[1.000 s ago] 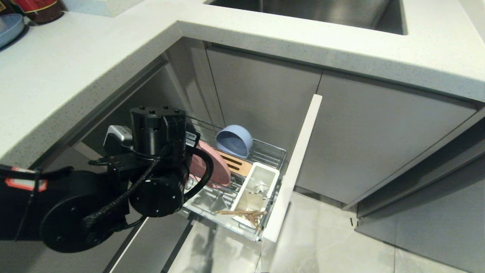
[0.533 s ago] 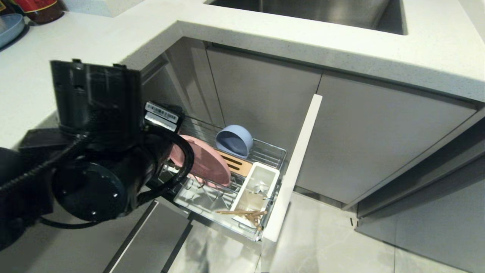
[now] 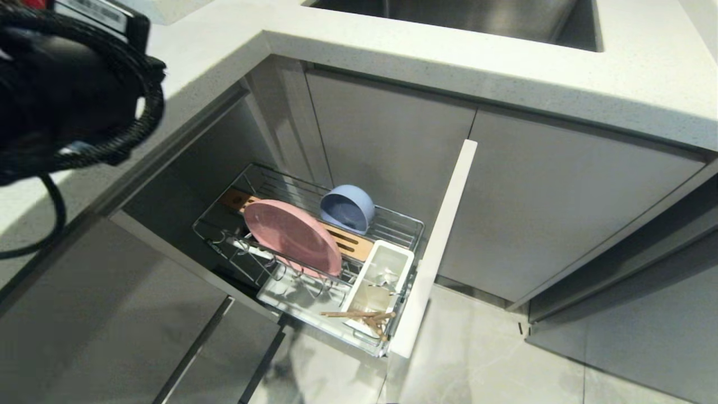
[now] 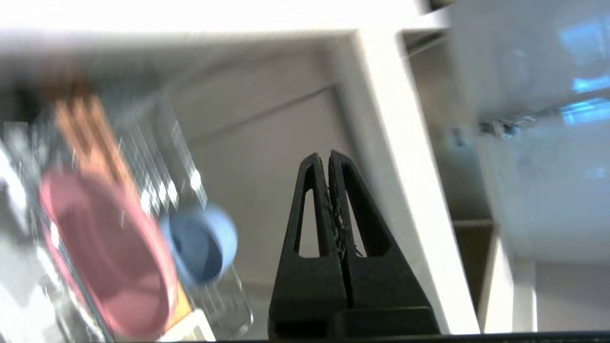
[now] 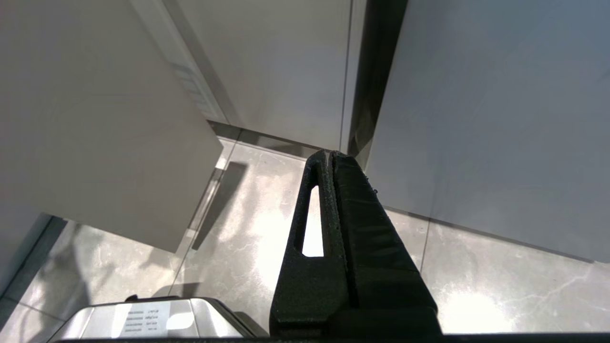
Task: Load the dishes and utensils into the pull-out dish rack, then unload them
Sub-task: Take the plate out of the cupboard
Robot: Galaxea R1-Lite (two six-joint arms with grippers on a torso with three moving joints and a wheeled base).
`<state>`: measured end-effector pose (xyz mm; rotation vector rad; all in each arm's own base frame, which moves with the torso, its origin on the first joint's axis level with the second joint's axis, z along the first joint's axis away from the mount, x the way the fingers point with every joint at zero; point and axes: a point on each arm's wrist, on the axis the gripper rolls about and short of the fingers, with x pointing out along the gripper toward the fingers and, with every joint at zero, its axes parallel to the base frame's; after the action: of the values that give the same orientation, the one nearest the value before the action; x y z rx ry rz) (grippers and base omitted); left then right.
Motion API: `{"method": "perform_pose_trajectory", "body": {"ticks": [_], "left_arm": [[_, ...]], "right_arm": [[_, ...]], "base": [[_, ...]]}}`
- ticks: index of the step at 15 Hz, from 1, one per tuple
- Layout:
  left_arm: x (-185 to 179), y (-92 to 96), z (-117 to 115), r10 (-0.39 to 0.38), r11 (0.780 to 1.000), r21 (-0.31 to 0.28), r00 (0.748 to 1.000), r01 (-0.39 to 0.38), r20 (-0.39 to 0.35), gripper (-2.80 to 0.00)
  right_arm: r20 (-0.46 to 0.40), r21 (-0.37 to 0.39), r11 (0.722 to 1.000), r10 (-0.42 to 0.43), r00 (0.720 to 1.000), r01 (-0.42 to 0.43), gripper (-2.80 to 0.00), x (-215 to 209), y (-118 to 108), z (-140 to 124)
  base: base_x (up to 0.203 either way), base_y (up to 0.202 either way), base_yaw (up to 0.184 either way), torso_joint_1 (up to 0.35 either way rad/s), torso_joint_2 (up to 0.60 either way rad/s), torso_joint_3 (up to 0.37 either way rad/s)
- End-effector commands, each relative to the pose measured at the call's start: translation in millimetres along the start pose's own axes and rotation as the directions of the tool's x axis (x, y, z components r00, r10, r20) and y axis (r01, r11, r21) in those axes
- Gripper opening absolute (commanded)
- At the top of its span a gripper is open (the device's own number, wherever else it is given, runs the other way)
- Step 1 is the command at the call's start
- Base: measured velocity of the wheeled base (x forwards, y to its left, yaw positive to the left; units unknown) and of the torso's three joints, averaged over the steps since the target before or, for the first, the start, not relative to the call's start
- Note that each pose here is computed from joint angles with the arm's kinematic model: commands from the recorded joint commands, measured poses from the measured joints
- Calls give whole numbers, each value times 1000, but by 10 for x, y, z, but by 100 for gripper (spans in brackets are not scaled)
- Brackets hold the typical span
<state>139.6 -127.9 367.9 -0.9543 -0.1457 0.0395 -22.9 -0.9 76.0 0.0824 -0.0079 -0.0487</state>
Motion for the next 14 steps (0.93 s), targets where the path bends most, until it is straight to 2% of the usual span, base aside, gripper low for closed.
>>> {"method": "perform_pose_trajectory", "body": {"ticks": [1,4,5,7,9,11,14], "left_arm": [[-186,-124,519,-83,995,59,994,79,76,-280],[-385,-59,1068,-192,977,128,966,172,173,-280],[-527,-5,1265,-248,963,157,946,218,207,-280],[-743,58,1483,-330,934,228,910,276,249,-280],[-918,112,1613,-334,925,292,887,243,320,-280],[-1080,172,1669,-330,915,349,874,202,358,-280],[-1358,296,1643,-341,881,439,880,177,330,-280]], "right_arm": [[5,1,1000,0,1000,0,-280,-3,0,0],[5,1,1000,0,1000,0,-280,-3,0,0],[5,1,1000,0,1000,0,-280,-3,0,0],[5,1,1000,0,1000,0,-280,-3,0,0],[5,1,1000,0,1000,0,-280,-3,0,0],[5,1,1000,-1,1000,1,-280,-3,0,0],[5,1,1000,0,1000,0,-280,-3,0,0]], "base": [[0,0,0,0,0,0],[0,0,0,0,0,0],[0,0,0,0,0,0],[0,0,0,0,0,0],[0,0,0,0,0,0],[0,0,0,0,0,0],[0,0,0,0,0,0]]}}
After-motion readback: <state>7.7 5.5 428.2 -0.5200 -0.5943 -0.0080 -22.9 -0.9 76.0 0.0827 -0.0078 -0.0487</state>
